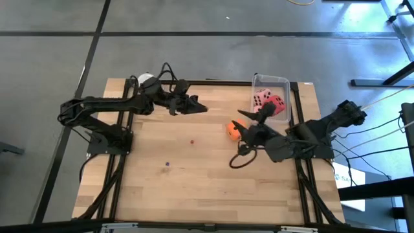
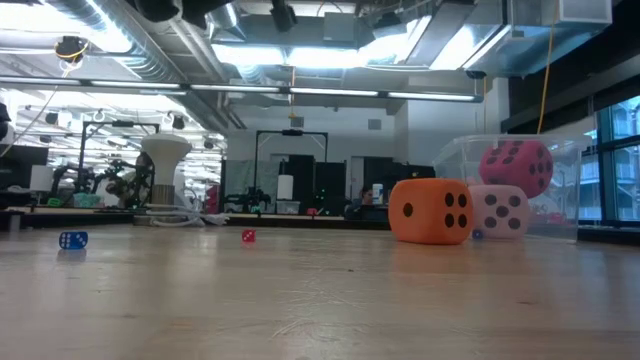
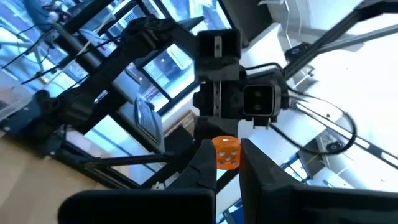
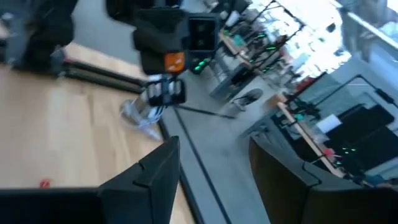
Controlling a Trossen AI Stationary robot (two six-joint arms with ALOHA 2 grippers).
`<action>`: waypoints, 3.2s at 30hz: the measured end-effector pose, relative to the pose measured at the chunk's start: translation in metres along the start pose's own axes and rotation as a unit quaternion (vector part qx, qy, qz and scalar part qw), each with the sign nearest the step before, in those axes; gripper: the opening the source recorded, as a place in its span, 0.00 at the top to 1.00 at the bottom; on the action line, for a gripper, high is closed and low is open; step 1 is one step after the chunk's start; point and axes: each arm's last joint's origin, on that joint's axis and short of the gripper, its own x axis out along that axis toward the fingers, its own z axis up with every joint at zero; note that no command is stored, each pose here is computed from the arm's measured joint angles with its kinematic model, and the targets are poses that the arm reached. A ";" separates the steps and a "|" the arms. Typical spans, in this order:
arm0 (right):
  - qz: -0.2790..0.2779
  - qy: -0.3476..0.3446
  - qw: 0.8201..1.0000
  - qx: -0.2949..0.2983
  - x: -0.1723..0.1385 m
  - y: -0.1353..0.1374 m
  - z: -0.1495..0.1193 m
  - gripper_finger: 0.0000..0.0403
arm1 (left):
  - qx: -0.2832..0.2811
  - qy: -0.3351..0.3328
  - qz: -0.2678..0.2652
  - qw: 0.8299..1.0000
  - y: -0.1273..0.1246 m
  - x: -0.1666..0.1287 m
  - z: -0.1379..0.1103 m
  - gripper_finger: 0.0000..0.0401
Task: Pick & Place Dice
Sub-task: Put the small orange die into the container
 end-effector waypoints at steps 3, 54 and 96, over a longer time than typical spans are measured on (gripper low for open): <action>-0.007 -0.017 0.999 0.031 0.011 0.000 0.009 0.52 | 0.005 -0.005 -0.002 1.000 -0.003 0.003 -0.004 0.97; 0.091 -0.100 0.985 0.106 0.073 0.015 0.022 0.47 | 0.020 -0.013 -0.024 0.999 -0.013 0.011 -0.013 0.97; 0.112 -0.103 0.985 0.081 0.072 0.017 0.021 0.85 | -0.046 0.006 -0.035 0.998 -0.014 0.011 -0.014 0.97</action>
